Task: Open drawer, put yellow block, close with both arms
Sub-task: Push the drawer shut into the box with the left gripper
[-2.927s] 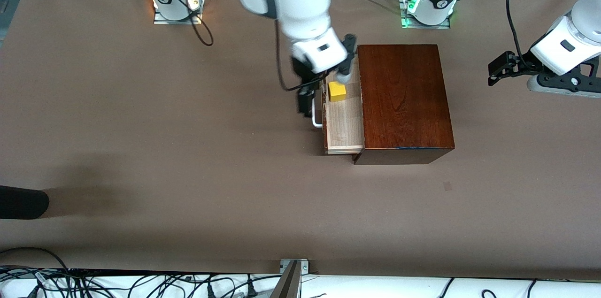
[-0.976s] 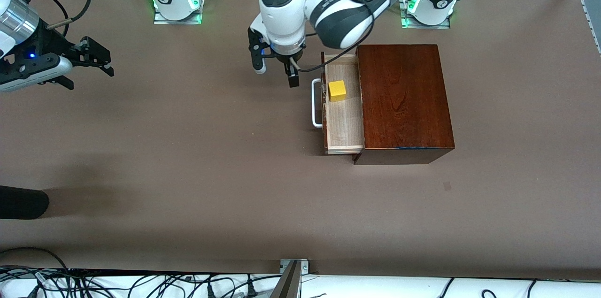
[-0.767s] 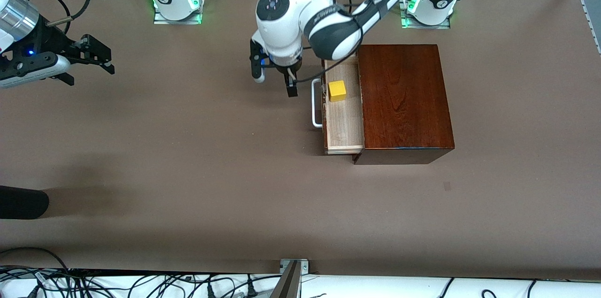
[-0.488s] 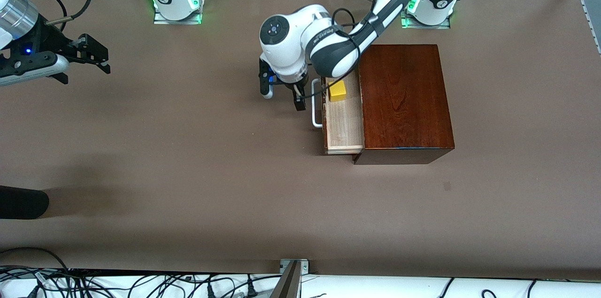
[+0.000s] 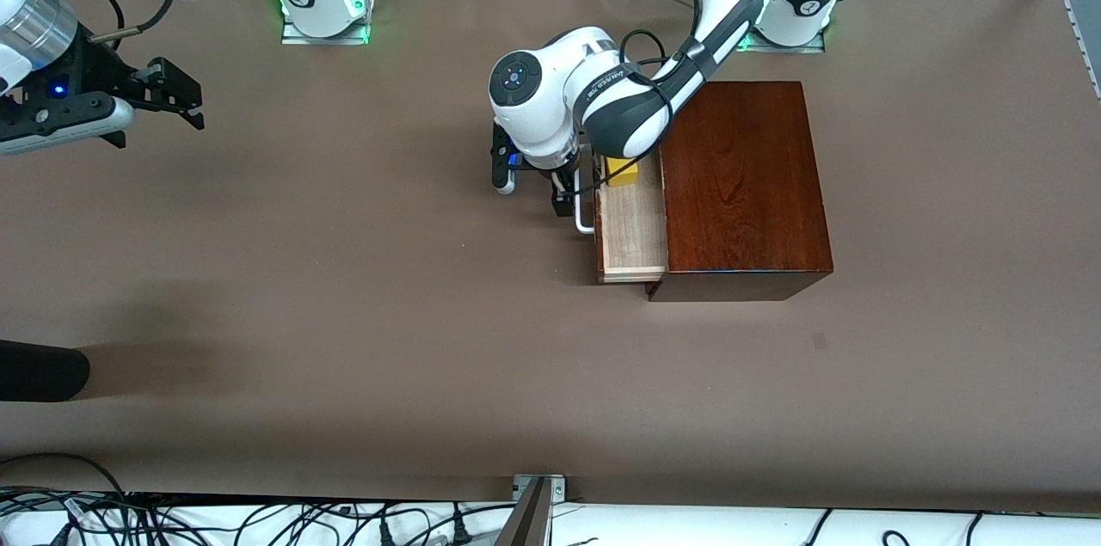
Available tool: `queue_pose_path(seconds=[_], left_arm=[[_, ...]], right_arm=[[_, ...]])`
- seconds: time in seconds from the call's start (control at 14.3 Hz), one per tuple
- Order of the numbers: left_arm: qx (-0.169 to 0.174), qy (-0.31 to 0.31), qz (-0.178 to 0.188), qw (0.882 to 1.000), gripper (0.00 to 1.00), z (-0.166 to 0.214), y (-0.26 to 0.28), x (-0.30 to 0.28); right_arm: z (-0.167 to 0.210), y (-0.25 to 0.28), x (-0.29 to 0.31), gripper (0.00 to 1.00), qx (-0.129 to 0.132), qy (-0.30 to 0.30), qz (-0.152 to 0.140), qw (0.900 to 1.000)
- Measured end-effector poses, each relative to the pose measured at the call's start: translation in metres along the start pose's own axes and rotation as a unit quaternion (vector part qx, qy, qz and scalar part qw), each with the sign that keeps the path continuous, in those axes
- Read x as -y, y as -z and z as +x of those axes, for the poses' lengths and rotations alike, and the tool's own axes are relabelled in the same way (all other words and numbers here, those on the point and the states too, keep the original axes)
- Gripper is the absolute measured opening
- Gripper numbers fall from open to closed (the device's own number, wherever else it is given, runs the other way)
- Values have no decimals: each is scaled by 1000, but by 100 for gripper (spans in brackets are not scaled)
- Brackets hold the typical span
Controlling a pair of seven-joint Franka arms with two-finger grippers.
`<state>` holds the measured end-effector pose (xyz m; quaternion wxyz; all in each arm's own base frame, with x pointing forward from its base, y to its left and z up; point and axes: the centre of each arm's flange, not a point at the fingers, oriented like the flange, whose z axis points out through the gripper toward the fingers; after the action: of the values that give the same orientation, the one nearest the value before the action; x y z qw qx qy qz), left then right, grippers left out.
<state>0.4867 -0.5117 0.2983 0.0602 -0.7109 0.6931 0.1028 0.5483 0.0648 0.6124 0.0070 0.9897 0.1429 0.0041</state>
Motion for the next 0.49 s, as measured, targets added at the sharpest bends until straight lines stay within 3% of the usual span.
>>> queue_pose_path(seconds=[0.49], left_arm=[[62, 2, -40, 997, 100, -43, -8, 19]], right_arm=[[1, -2, -1, 100, 2, -1, 0, 1000]])
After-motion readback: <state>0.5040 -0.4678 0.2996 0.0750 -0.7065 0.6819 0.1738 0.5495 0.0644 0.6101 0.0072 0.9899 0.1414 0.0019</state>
